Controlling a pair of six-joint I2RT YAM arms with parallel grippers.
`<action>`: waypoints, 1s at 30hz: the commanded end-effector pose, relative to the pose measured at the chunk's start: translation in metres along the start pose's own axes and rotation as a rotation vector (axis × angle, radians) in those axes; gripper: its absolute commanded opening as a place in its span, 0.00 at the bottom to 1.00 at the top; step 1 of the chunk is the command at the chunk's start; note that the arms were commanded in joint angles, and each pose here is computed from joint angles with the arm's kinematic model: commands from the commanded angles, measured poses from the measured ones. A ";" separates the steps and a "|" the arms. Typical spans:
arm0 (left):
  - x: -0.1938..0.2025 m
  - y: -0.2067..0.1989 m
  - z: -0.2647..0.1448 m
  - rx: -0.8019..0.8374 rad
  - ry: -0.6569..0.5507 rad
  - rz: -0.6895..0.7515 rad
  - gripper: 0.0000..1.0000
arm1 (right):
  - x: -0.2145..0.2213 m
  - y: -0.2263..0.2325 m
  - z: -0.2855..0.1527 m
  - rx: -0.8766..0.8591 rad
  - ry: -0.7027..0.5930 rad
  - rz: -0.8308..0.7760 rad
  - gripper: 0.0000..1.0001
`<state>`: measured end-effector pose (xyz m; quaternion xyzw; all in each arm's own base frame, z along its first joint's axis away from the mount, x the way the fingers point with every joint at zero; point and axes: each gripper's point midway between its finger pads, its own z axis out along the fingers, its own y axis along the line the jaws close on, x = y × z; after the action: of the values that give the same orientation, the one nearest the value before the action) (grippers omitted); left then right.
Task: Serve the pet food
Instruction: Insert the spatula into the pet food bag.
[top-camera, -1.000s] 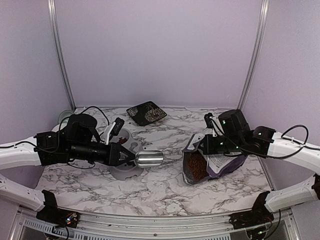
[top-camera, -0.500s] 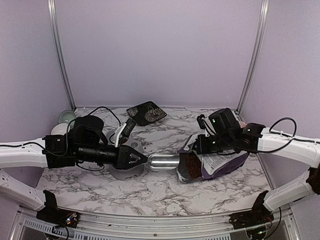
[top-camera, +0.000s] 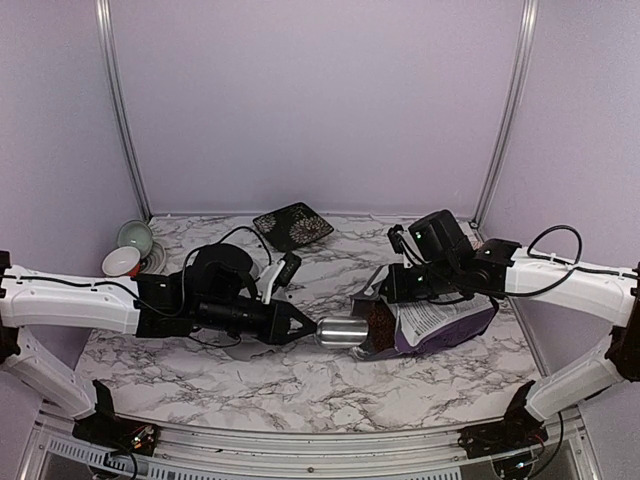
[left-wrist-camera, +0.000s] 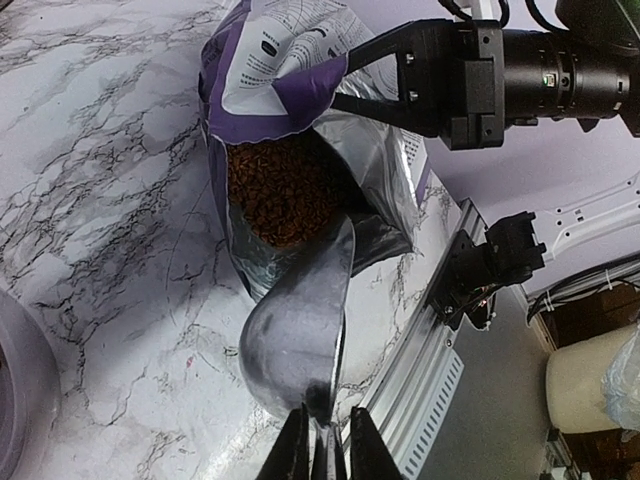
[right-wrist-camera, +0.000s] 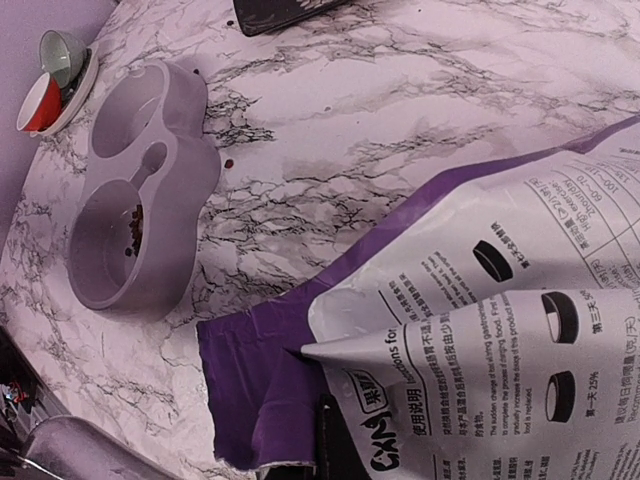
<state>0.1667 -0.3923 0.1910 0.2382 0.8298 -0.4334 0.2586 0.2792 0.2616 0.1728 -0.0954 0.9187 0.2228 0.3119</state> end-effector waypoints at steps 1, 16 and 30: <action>-0.035 -0.022 0.010 0.049 -0.099 0.040 0.00 | -0.029 0.007 -0.011 -0.015 -0.080 0.010 0.00; -0.031 -0.003 0.059 -0.110 -0.098 0.071 0.00 | -0.024 0.004 -0.012 -0.008 -0.079 0.023 0.00; -0.030 0.020 0.075 -0.381 -0.139 0.248 0.00 | -0.020 0.001 -0.015 -0.010 -0.081 0.033 0.00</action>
<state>0.2061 -0.4548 0.1647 0.2469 0.8414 -0.3038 0.3725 0.2787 0.2605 0.1741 -0.0937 0.9181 0.2239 0.3133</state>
